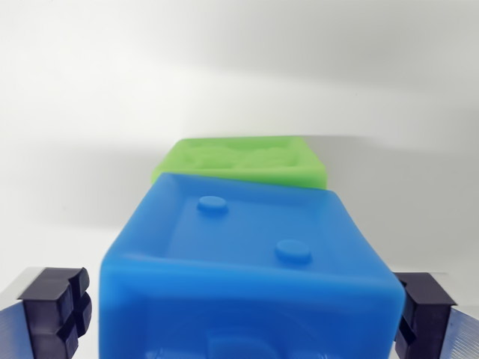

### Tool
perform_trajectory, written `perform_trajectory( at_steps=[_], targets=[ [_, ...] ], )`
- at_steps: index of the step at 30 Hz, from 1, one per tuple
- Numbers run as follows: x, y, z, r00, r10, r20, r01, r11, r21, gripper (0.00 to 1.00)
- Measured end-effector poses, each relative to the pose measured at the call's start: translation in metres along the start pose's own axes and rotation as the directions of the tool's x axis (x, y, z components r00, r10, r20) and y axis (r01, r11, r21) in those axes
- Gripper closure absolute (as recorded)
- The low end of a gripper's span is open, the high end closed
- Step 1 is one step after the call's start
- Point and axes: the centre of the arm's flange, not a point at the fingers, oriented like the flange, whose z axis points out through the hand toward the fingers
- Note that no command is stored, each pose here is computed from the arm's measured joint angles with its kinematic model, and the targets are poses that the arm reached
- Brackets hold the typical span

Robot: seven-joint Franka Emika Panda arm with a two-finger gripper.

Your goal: Stack cube

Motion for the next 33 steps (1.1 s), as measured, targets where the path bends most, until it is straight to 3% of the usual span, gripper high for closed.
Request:
perform_trajectory(
  at_steps=[19, 33],
  targets=[
    [0.0, 0.0, -0.002, 1.0, 0.0, -0.0004, 0.0, 1.0, 0.0004, 0.0],
    [0.001, -0.001, -0.034, 1.0, 0.0, -0.0041, 0.0, 1.0, 0.0025, 0.0]
  ],
)
